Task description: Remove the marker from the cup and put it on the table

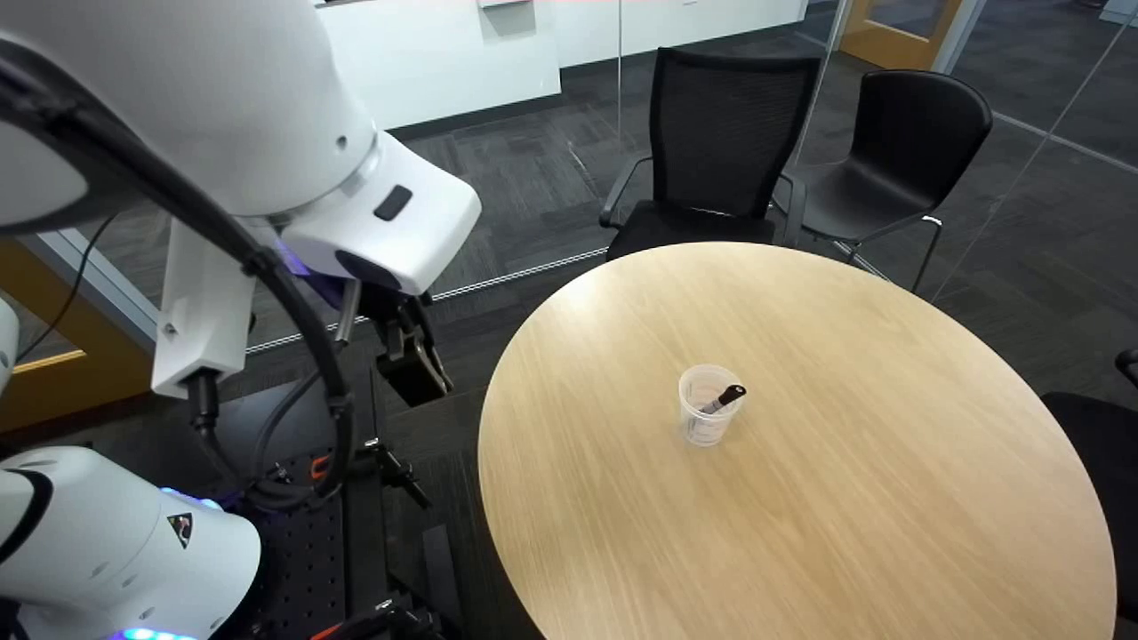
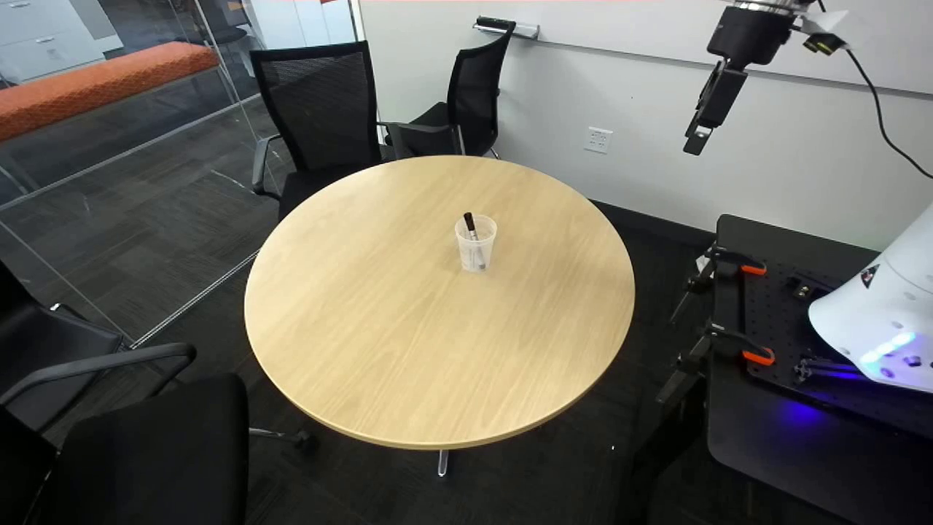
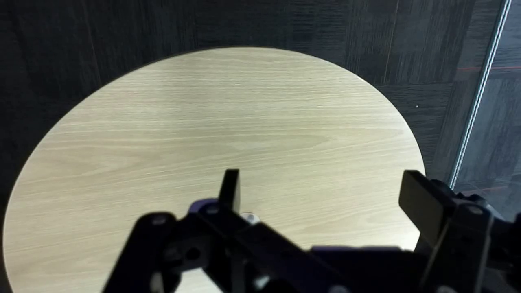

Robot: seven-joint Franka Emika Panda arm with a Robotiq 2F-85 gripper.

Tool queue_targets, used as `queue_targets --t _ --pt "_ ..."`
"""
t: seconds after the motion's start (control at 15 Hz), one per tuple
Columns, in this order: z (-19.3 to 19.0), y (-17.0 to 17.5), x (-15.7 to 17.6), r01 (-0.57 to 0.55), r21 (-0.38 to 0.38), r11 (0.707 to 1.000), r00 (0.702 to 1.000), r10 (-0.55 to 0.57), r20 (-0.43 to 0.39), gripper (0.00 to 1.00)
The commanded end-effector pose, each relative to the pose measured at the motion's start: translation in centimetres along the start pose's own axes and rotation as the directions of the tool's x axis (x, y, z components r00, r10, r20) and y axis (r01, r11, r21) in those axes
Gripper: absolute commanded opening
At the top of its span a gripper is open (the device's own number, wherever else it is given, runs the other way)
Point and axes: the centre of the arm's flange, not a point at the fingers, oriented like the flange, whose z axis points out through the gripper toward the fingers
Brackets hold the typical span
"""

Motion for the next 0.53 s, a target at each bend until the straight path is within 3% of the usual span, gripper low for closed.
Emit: queue_targets --t 0.0,0.33,0.47 --pt "0.3 -1.1 1.0 -0.051 -0.005 0.999 0.995 0.051 -0.089 1.00" --pt "1.9 -4.4 4.9 -0.128 -0.057 0.990 0.966 0.111 -0.233 1.00" --pt "3.4 -5.9 6.7 -0.178 -0.062 0.982 0.941 0.152 -0.302 1.00"
